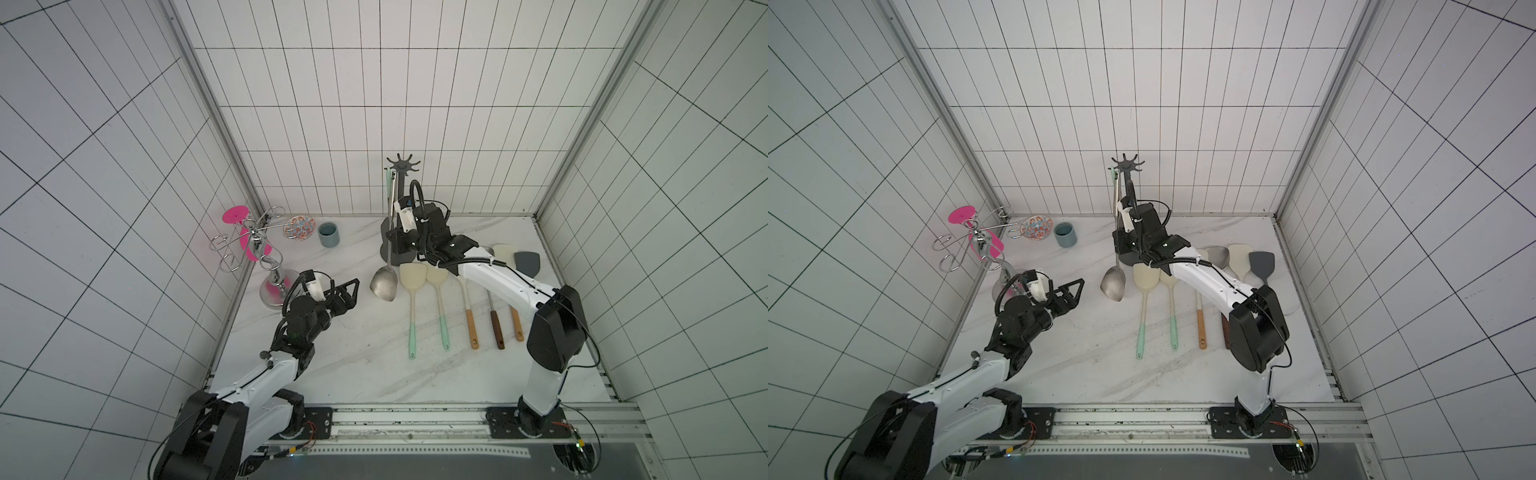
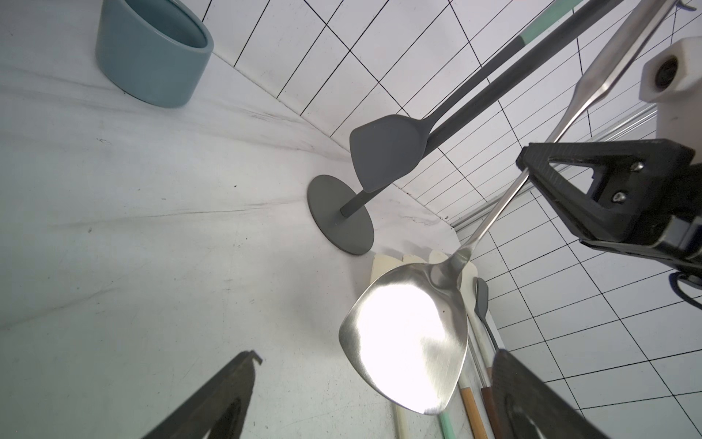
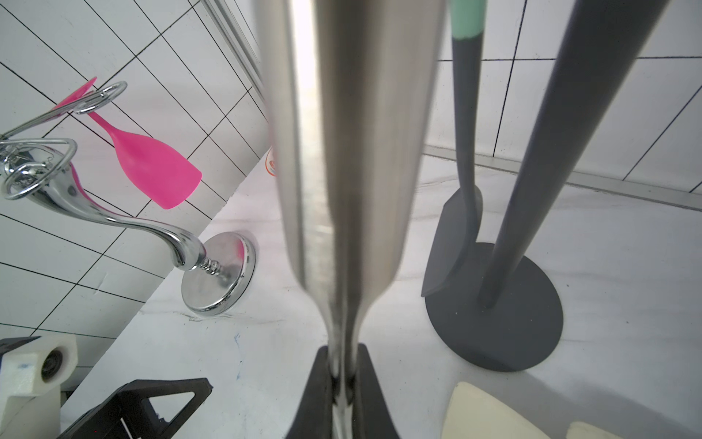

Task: Take the spatula off the kitchen utensil rack
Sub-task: Take off the spatula from the rack.

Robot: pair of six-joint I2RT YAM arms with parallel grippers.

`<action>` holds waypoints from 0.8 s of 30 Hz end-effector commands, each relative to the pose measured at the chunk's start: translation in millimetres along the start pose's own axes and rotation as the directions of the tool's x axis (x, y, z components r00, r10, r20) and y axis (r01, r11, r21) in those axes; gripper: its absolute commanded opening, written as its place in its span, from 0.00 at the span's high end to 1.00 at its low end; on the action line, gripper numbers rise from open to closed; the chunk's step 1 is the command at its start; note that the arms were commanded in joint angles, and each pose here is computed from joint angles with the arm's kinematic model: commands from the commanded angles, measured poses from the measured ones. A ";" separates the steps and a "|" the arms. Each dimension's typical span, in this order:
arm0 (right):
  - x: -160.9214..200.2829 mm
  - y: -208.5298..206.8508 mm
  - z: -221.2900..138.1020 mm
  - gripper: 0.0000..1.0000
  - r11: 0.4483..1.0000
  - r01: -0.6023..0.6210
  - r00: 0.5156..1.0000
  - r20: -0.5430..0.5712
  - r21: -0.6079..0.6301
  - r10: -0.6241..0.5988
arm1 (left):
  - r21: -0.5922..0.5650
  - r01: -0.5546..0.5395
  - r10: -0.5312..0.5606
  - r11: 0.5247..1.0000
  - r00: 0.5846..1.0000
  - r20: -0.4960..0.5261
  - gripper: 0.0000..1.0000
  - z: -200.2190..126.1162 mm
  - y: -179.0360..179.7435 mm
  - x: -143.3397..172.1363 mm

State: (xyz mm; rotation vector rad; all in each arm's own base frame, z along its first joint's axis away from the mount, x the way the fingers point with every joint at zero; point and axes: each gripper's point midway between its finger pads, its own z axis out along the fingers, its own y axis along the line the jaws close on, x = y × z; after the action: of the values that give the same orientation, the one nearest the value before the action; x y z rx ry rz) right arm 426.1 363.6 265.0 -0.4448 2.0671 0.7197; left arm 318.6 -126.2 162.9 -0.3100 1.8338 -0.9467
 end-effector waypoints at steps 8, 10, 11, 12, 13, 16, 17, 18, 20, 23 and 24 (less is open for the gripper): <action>-36.6 36.9 -27.2 1.00 0.996 0.057 0.997 0.060 -0.075 -0.053 | 0.011 0.007 -0.008 1.000 1.000 0.018 0.02 -0.9 -3.1 -5.8; -38.3 41.7 -27.4 1.00 0.992 0.071 0.995 0.074 -0.101 -0.064 | 0.012 0.008 -0.008 1.000 1.000 0.016 0.02 -1.0 -3.0 -4.8; -40.7 43.1 -28.5 1.00 0.991 0.078 0.994 0.087 -0.109 -0.069 | 0.010 0.008 -0.008 1.000 1.000 0.017 0.02 -0.9 -2.4 -4.9; -41.8 44.8 -28.7 1.00 0.989 0.088 0.992 0.098 -0.116 -0.077 | 0.013 0.008 -0.008 1.000 1.000 0.018 0.02 -0.8 -3.1 -5.5; -43.5 45.4 -29.8 1.00 0.988 0.096 0.990 0.111 -0.117 -0.083 | 0.012 0.008 -0.008 1.000 1.000 0.017 0.02 -0.8 -2.7 -5.2; -47.5 44.1 -32.5 1.00 0.987 0.121 0.984 0.141 -0.107 -0.105 | 0.014 0.008 -0.008 1.000 1.000 0.016 0.02 -0.3 -3.0 -4.9; -49.5 45.6 -35.0 1.00 0.985 0.133 0.982 0.152 -0.109 -0.116 | 0.013 0.008 -0.008 1.000 1.000 0.015 0.02 -0.4 -2.8 -4.6; -51.1 46.2 -36.6 1.00 0.984 0.141 0.979 0.164 -0.112 -0.121 | 0.013 0.008 -0.008 1.000 1.000 0.016 0.02 -0.3 -2.6 -4.9; -51.6 48.9 -40.0 1.00 0.981 0.152 0.976 0.176 -0.121 -0.129 | 0.015 0.008 -0.008 1.000 1.000 0.015 0.02 -0.2 -3.0 -4.7; -51.7 53.5 -48.6 1.00 0.975 0.168 0.968 0.214 -0.148 -0.134 | 0.016 0.008 -0.008 1.000 1.000 0.015 0.02 -0.3 -3.2 -4.6; -52.1 56.7 -52.5 1.00 0.971 0.176 0.962 0.239 -0.161 -0.135 | 0.020 0.008 -0.008 1.000 1.000 0.014 0.02 -0.4 -4.2 -4.6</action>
State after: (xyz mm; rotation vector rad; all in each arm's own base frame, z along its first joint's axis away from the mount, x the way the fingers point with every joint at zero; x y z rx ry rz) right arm 409.0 374.9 308.1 -0.5667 1.9163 0.7648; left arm 318.4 -126.9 163.4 -0.3130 1.8328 -0.9564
